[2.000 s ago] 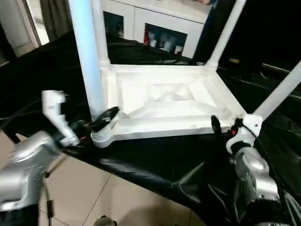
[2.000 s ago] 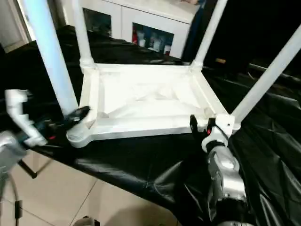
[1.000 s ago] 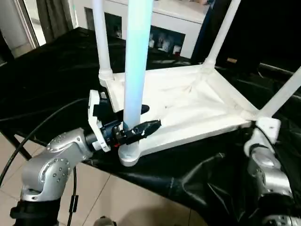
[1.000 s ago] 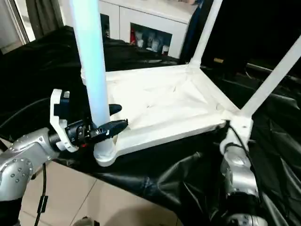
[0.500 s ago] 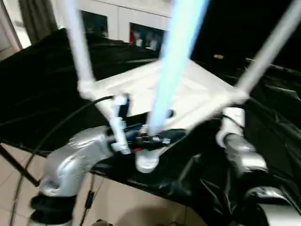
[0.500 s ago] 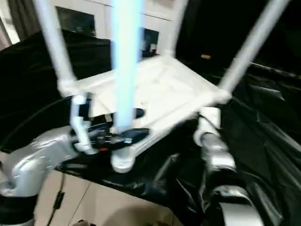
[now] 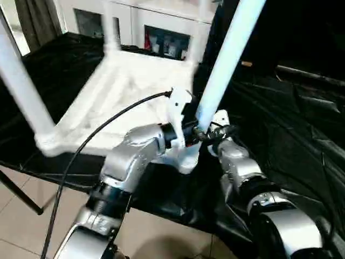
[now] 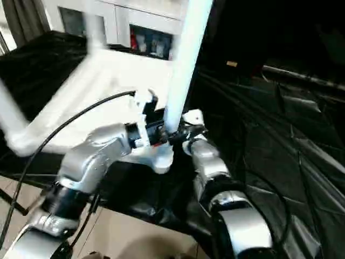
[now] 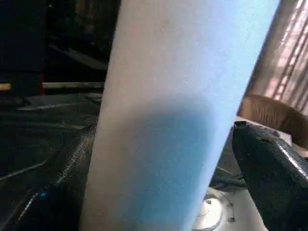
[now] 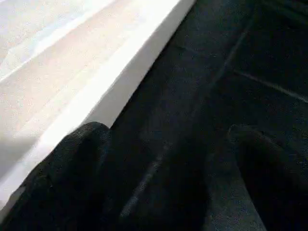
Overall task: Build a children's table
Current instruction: Rotate table base
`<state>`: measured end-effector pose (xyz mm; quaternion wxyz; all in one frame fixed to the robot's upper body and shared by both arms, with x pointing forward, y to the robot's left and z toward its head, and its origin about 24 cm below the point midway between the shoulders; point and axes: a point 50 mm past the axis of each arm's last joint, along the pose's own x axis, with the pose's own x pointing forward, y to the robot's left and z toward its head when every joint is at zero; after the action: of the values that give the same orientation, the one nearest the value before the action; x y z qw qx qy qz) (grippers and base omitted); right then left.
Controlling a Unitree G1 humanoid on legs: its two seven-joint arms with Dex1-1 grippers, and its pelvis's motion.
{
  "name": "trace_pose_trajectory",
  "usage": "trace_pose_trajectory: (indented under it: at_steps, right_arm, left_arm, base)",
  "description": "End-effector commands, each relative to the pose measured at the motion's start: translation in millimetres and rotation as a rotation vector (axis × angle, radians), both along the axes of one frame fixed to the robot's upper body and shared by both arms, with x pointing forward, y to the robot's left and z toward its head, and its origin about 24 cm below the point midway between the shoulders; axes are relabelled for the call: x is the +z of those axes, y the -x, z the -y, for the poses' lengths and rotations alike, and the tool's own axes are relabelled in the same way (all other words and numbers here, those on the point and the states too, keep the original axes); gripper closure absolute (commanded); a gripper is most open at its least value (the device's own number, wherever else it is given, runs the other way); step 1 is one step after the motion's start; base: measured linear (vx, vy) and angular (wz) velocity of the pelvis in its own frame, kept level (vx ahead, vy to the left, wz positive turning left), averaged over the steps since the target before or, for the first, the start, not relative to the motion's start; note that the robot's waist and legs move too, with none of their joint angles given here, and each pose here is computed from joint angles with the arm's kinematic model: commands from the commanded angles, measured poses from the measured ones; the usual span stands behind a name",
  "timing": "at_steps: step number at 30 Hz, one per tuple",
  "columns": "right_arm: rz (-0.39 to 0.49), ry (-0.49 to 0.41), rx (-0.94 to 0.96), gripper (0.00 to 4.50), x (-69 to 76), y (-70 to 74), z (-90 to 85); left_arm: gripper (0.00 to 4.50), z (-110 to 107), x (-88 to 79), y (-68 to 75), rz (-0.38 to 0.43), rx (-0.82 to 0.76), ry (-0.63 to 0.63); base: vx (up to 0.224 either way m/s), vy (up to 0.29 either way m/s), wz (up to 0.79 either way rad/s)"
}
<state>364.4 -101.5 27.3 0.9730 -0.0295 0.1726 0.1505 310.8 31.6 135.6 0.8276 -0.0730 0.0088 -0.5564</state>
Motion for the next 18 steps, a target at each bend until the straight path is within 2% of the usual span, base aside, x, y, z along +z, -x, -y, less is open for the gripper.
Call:
trace_pose_trajectory:
  at_steps: [1,6,7,10,12,13,18]
  right_arm:
    - [0.004,0.007,-0.001,0.07,-0.2,-0.8,3.1]
    - [0.01,0.005,-0.068,0.07,-1.4,-1.8,24.1]
    - [0.014,0.006,-0.095,0.07,-1.4,-1.8,35.8]
    - [0.03,-0.004,-0.119,0.07,2.2,-2.7,54.6]
    - [0.057,-0.014,-0.075,0.07,9.6,-2.3,73.5]
    - [0.059,-0.014,-0.068,0.07,10.3,-2.1,75.2]
    - [0.086,0.064,0.147,0.07,21.1,8.4,99.9]
  left_arm:
    - [0.0,4.2,-1.1,-5.0,0.039,0.023,-0.055]
    - [0.0,-3.4,-9.7,-12.2,0.082,0.062,-0.123]
    - [0.0,-7.1,-12.1,-10.9,0.095,0.05,-0.137]
    - [0.0,-16.3,-15.4,-6.9,0.106,0.005,-0.157]
    - [0.0,-32.9,-20.3,-0.9,0.112,-0.082,-0.207]
    - [0.0,-34.7,-20.9,-0.2,0.113,-0.092,-0.214]
    - [0.0,-65.5,-36.7,-5.1,0.143,-0.175,-0.465]
  base:
    - [0.0,0.0,0.0]
    - [0.0,0.0,0.0]
    - [0.0,0.0,0.0]
    - [0.0,0.0,0.0]
    - [0.0,0.0,0.0]
    - [0.0,0.0,0.0]
    - [0.0,0.0,0.0]
